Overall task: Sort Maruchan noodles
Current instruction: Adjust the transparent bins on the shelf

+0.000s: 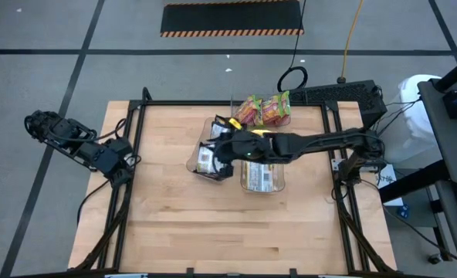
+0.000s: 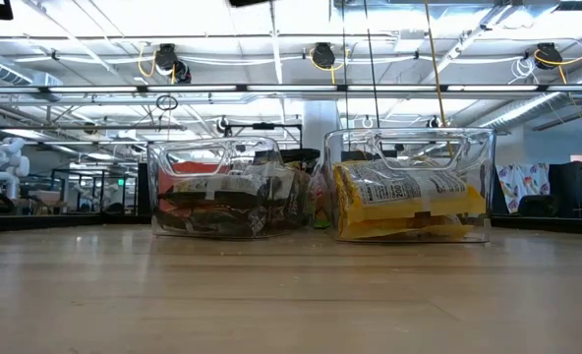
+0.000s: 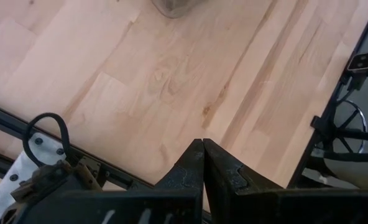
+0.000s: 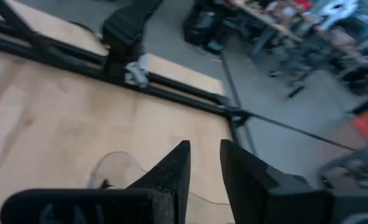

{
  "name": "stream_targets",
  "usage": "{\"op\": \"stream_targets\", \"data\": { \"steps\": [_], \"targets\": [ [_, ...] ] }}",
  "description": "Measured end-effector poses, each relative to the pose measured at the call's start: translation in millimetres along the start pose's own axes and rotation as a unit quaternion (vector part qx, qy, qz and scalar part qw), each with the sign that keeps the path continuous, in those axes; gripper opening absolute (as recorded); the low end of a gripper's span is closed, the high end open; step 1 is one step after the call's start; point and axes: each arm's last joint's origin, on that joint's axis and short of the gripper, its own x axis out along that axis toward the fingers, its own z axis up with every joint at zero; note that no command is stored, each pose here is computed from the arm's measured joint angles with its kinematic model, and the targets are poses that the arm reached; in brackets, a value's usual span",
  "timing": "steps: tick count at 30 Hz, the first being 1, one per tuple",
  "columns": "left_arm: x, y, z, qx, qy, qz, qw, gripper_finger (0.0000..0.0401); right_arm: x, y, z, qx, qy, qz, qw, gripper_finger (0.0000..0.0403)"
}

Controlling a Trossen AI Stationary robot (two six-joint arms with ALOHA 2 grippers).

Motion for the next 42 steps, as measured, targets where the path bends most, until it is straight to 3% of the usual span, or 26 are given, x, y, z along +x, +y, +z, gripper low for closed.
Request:
{"op": "stream_targets", "data": {
  "steps": [8, 16, 24, 32, 36, 42],
  "targets": [
    [0, 2, 3, 0.029, -0.052, 0.030, 0.998, 0.0005, -38, -3, 8, -0.019, 0.028, -0.045, 0.998, 0.0082],
    [7, -5, 13, -0.018, -0.140, 0.099, 0.985, 0.0005, -81, -2, 5, -0.002, 0.087, -0.072, 0.994, 0.0082],
    [31, -22, 35, -0.035, -0.161, 0.200, 0.966, 0.0005, -120, -11, -11, 0.010, 0.162, -0.099, 0.982, 0.0082],
    [48, -13, 65, -0.045, -0.124, 0.285, 0.949, 0.0005, -142, -19, -28, 0.082, 0.221, -0.109, 0.966, 0.0082],
    [51, -2, 76, -0.049, -0.115, 0.290, 0.949, 0.0005, -146, -19, -36, 0.078, 0.259, -0.113, 0.956, 0.0082],
    [80, 15, 93, -0.012, -0.100, 0.239, 0.966, 0.0005, -150, -17, -48, 0.103, 0.292, -0.129, 0.942, 0.0082]
  ]
}}
